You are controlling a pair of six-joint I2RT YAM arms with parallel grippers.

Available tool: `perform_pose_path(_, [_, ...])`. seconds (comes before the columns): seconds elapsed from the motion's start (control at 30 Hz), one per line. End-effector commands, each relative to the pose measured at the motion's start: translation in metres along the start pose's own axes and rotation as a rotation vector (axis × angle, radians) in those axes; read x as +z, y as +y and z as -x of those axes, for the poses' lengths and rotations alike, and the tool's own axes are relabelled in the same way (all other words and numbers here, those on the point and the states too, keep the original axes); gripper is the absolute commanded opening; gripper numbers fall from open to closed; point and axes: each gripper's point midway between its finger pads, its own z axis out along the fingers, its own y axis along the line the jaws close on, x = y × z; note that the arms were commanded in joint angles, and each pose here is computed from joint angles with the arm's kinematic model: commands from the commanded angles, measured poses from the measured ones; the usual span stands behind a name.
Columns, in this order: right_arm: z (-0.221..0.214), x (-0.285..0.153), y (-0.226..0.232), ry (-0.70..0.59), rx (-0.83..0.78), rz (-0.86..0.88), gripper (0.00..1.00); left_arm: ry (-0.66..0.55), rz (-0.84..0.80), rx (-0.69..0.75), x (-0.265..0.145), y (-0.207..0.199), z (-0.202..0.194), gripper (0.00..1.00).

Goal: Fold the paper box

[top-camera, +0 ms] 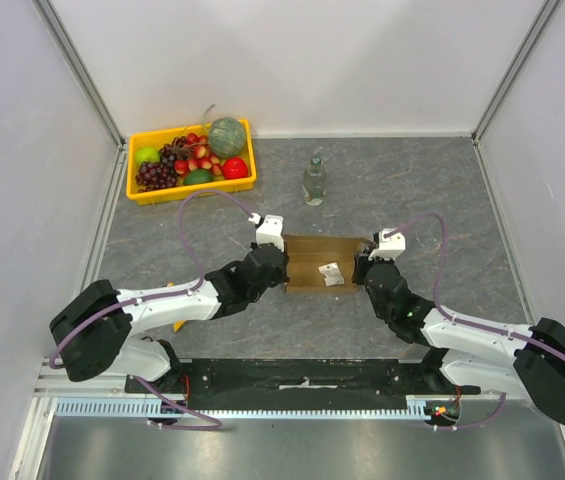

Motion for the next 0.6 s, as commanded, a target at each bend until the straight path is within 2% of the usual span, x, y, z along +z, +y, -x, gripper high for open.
perform_pose_path(0.0, [-0.002,-0.006,0.011,-0.013,0.05,0.04,0.02,0.015,-0.027,-0.057,-0.006,-0.01,-0.012,0.02])
perform_pose_path(0.37, [-0.021,-0.017,0.008,0.006,0.032,0.034,0.02,0.046,-0.006,-0.067,-0.01,-0.004,-0.034,0.02])
perform_pose_path(0.57, [-0.029,-0.024,0.006,0.022,0.018,0.031,0.06,0.058,0.008,-0.071,-0.013,0.002,-0.044,0.02])
